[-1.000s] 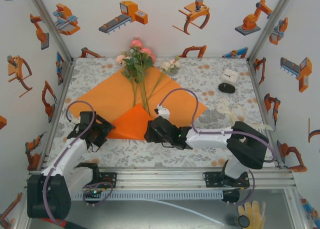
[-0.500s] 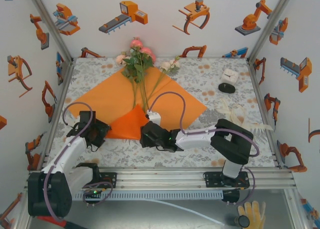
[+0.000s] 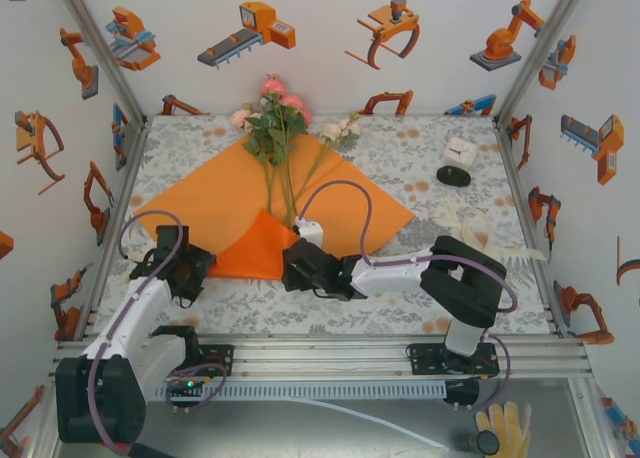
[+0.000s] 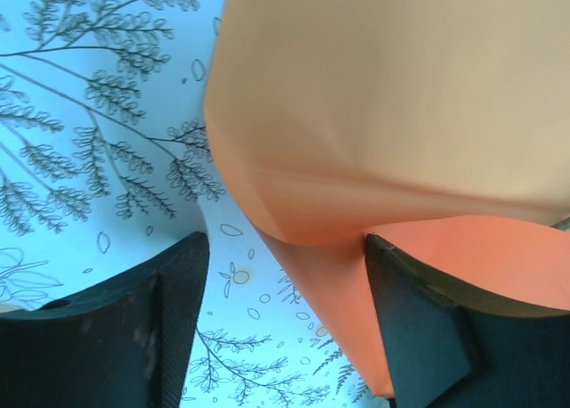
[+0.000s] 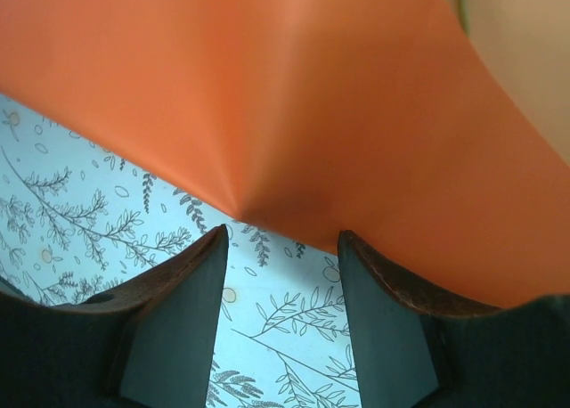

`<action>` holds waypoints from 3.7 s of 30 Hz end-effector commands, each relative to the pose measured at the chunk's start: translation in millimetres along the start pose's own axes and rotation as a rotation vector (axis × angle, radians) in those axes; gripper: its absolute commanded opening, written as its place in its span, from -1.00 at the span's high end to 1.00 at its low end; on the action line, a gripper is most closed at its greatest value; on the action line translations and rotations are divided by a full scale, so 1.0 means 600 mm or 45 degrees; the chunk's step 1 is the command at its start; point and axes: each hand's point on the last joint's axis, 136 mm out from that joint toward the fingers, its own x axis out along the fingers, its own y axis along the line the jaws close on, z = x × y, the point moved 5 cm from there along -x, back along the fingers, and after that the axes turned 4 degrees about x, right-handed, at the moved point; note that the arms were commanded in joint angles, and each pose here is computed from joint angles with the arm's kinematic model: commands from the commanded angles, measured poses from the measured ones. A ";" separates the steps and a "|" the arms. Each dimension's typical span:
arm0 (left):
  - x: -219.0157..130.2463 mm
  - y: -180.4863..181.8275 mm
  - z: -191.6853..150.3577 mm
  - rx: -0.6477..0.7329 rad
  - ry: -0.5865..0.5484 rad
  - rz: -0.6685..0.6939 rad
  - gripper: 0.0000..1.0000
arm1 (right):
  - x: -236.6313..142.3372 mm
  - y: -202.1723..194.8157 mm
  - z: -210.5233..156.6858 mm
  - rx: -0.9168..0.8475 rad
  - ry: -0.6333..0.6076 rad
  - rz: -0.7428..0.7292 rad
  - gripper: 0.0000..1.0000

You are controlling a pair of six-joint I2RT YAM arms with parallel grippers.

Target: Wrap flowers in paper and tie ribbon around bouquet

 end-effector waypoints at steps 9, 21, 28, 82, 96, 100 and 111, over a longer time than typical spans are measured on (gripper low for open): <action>-0.020 0.060 -0.010 0.137 0.000 0.124 -0.62 | -0.035 -0.104 -0.003 0.156 -0.050 -0.252 -0.02; -0.100 -0.119 -0.049 0.680 0.229 -0.725 -0.96 | -0.070 -0.153 0.006 0.168 -0.083 -0.358 -0.02; -0.135 -0.186 -0.115 1.055 0.362 -0.898 -0.95 | -0.104 -0.213 0.011 0.231 -0.106 -0.410 -0.03; -0.012 -0.427 -0.233 1.576 0.421 -1.415 1.00 | -0.033 -0.064 0.062 0.212 -0.001 0.141 -0.03; 0.017 -0.430 -0.240 1.576 0.434 -1.368 0.64 | -0.007 -0.090 0.033 0.290 0.033 0.070 -0.02; -0.002 -0.432 -0.234 1.545 0.445 -1.398 0.39 | -0.009 -0.091 0.027 0.309 0.059 0.081 -0.02; -0.135 -0.425 -0.145 1.488 0.140 -1.268 -0.17 | -0.033 -0.082 0.045 0.298 0.026 0.096 -0.02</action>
